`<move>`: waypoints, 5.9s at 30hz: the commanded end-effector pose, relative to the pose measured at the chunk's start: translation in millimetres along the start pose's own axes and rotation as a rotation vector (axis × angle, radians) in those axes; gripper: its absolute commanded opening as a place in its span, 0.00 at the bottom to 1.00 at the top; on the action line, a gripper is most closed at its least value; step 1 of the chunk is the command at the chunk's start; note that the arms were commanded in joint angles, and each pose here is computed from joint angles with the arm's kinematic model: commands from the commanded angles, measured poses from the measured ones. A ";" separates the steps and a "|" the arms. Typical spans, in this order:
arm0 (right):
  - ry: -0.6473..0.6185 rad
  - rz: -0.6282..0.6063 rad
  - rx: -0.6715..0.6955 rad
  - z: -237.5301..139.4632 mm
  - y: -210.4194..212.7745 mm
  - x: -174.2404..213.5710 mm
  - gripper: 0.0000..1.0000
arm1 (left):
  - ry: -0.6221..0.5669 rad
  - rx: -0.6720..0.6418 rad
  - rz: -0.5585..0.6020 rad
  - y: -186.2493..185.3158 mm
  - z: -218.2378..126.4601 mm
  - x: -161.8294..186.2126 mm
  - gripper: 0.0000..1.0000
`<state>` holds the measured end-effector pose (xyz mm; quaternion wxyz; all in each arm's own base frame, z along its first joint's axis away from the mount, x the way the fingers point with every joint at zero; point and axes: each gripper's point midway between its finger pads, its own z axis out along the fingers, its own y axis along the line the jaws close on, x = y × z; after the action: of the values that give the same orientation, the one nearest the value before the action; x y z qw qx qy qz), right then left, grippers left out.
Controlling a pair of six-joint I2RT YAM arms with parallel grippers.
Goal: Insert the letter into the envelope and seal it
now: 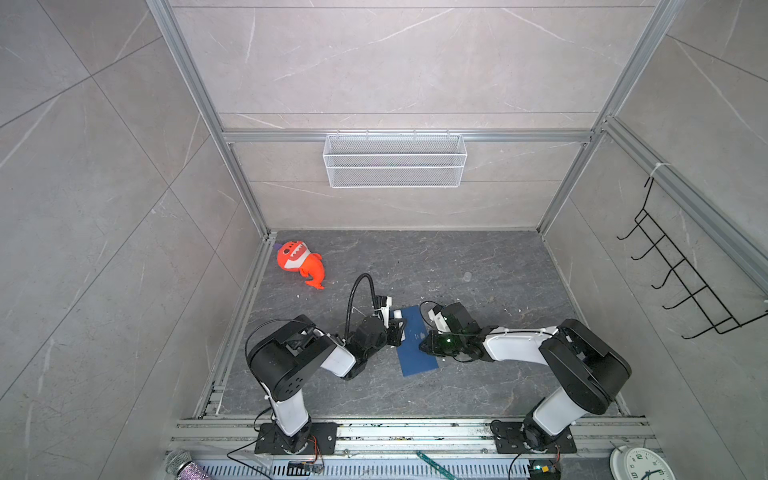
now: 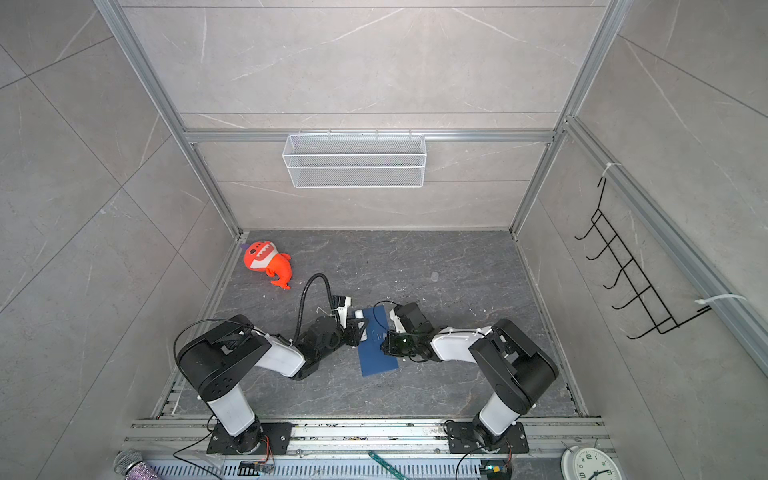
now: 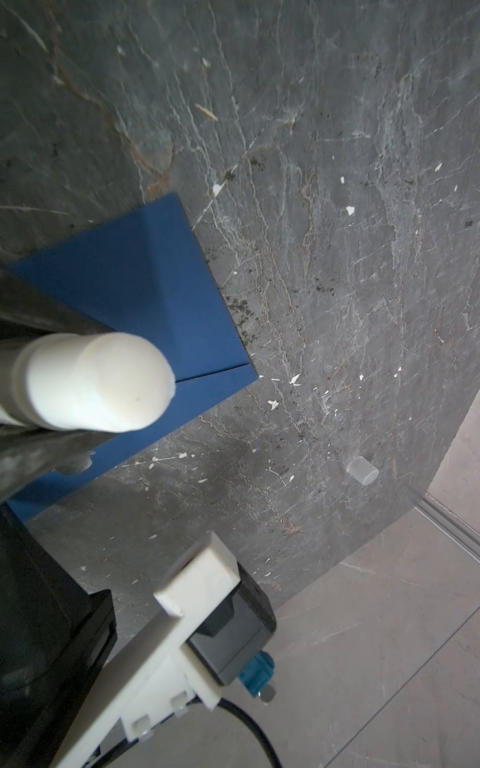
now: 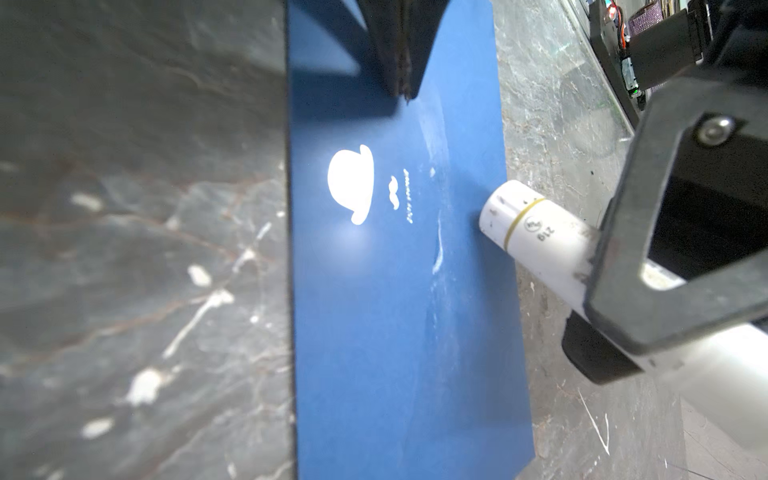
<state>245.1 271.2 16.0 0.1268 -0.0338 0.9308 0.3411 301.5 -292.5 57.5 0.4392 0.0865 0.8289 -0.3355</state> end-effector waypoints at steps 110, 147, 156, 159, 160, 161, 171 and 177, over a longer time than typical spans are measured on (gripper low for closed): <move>0.221 -0.061 0.062 -17.3 -4.7 -42.7 0.84 | -0.100 -0.104 0.101 1.4 -81.7 -62.7 0.00; -0.272 -0.362 -0.125 -114.4 122.3 -54.2 0.89 | -0.209 0.260 0.071 -86.4 -106.0 -131.4 0.00; -0.390 -0.434 -0.287 -155.3 157.1 -53.8 0.91 | -0.277 0.394 0.062 -119.1 -131.7 -162.2 0.00; -0.412 -0.441 -0.329 -160.7 161.9 -51.8 0.91 | -0.293 0.437 0.045 -128.0 -139.2 -171.2 0.00; -0.417 -0.444 -0.339 -161.7 162.6 -51.3 0.91 | -0.301 0.445 0.038 -129.7 -140.9 -174.1 0.00; -0.423 -0.448 -0.351 -163.0 164.4 -50.8 0.90 | -0.308 0.456 0.030 -131.6 -142.4 -176.8 0.00; -0.387 -0.459 -0.491 -162.5 186.3 -44.8 0.83 | -0.366 0.553 -0.039 -144.5 -152.2 -194.9 0.00; -0.365 -0.470 -0.584 -165.1 201.5 -41.6 0.73 | -0.369 0.582 -0.066 -148.4 -154.5 -197.6 0.00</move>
<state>225.7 311.6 262.0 0.3534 -0.2070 0.7480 0.5222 256.9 -278.5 301.5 0.5035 0.1134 0.6603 -0.5455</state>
